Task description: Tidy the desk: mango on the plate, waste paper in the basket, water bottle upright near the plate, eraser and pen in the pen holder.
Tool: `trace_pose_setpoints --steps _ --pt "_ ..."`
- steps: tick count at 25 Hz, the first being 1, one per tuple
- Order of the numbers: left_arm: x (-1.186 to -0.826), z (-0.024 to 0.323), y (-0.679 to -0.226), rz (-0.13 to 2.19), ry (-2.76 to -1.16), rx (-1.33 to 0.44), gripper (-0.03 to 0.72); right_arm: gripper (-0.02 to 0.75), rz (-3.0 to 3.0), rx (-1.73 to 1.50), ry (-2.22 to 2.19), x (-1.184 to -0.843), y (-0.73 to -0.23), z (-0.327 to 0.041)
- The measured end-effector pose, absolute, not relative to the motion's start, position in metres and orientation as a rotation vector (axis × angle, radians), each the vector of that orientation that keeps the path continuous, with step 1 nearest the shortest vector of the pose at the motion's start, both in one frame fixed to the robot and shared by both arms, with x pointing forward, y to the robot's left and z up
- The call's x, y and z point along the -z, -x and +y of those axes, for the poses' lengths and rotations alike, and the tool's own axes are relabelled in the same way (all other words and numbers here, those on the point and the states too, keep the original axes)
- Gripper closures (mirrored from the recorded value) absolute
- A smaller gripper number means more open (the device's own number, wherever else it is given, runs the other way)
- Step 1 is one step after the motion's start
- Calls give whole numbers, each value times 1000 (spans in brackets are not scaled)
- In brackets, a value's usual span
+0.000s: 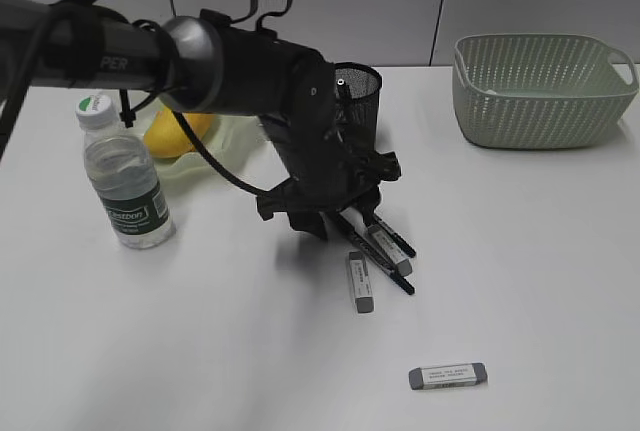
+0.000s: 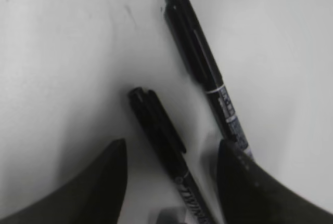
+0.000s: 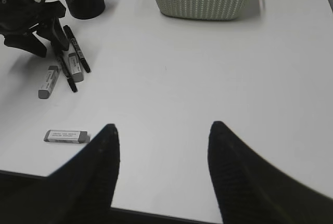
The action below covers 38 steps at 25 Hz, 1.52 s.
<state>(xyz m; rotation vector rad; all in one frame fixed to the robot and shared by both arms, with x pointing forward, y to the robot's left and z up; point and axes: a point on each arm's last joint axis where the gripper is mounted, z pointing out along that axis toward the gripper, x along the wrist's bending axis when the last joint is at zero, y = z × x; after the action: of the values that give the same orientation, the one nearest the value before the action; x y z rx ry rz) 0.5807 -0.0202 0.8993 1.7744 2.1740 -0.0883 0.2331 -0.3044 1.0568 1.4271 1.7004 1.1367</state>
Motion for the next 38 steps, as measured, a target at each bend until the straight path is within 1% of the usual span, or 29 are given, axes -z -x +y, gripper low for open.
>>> trace_pose_setpoints --steps 3,7,9,12,14,17,24,27,32,38 --pt "-897 -23 -583 2224 -1709 71 292 301 1700 -1137 -1427 -1057 -233 -304" --pt "-894 -25 -584 2266 -1664 73 320 301 1700 -1137 -1427 -1057 -233 -304" --pt "-893 -26 -583 2286 -1641 76 347 301 1700 -1137 -1427 -1057 -233 -304" --pt "-892 -26 -583 2294 -1631 72 431 301 1700 -1137 -1427 -1057 -233 -304" --pt "-891 -26 -584 2291 -1637 65 503 301 1700 -1137 -1427 -1057 -233 -304" --pt "-890 -26 -584 2292 -1633 66 559 301 1700 -1137 -1427 -1057 -233 -304" --pt "-890 -26 -585 2287 -1629 38 578 301 1700 -1137 -1427 -1057 -233 -304" --pt "-890 -27 -586 2259 -1630 25 606 301 1700 -1137 -1427 -1057 -233 -304" --pt "-891 -28 -590 2200 -1643 -18 606 301 1700 -1137 -1427 -1057 -233 -304" --pt "-915 -23 -594 2084 -1704 -127 606 301 1700 -1137 -1427 -1057 -233 -304"
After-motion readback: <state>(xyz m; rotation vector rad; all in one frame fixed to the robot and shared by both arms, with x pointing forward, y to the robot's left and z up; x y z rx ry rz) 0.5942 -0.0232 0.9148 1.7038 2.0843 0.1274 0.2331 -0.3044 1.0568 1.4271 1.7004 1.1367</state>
